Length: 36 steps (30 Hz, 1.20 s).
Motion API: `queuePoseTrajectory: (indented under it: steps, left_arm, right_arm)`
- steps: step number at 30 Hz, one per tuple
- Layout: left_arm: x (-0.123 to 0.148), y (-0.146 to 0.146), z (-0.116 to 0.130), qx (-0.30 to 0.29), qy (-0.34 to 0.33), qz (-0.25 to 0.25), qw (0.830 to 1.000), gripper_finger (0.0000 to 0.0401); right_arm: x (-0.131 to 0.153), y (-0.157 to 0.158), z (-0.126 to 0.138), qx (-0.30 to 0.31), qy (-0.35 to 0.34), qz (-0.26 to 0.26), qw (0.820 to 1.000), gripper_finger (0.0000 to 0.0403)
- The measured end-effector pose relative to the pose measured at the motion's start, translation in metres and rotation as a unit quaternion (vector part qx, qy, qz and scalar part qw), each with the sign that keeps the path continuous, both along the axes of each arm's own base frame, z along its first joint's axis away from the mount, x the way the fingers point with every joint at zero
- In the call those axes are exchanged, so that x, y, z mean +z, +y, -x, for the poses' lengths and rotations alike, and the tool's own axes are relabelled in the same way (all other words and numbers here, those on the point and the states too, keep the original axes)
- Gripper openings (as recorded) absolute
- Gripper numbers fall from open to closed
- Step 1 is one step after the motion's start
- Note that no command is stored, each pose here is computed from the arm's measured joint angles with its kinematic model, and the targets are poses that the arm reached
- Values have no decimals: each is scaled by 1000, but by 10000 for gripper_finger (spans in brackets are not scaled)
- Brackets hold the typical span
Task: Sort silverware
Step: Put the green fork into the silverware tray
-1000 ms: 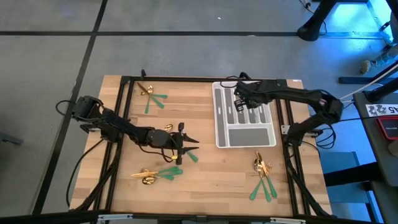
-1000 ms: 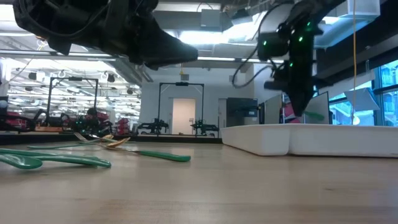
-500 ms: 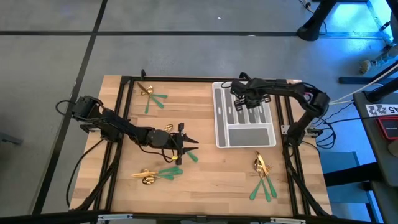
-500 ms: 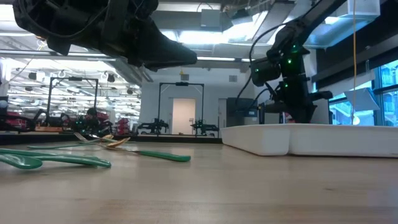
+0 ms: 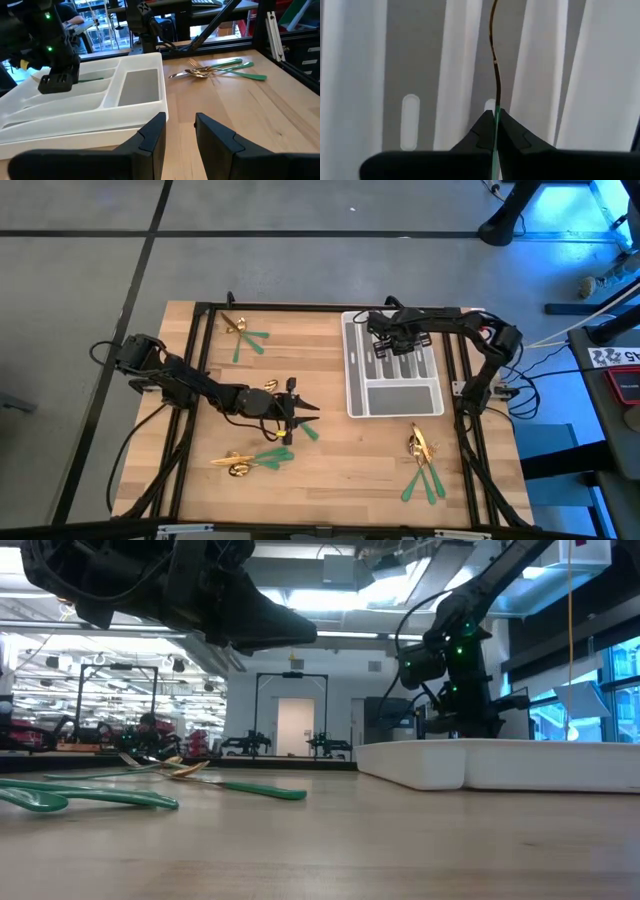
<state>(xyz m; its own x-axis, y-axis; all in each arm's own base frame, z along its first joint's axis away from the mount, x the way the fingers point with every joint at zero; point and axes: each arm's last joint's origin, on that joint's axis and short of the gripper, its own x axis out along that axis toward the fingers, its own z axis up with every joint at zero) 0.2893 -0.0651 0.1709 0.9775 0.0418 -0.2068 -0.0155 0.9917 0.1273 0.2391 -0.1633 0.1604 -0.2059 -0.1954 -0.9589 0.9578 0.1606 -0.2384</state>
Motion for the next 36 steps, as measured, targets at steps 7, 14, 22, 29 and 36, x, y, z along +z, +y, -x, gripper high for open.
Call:
queuePoseTrajectory:
  steps: [7, 14, 22, 29, 36]
  left_arm:
    - [0, 0, 0, -1, 0, -5, 1000, 95]
    - [0, 0, 0, -1, 0, -3, 1000, 95]
    - [0, 0, 0, 0, 0, 1, 1000, 95]
    - [0, 0, 0, 2, -1, 10, 1000, 95]
    - [0, 0, 0, 5, -1, 24, 1000, 95]
  right_arm:
    - [0, -6, 5, -13, 7, 9, 1000, 7]
    - [0, -12, 7, -24, -4, 7, 1000, 20]
    - [0, -13, 4, -21, -15, 13, 1000, 81]
    - [7, -16, 4, 29, -3, 0, 1000, 143]
    - [41, -13, -6, 122, -29, 27, 992, 174]
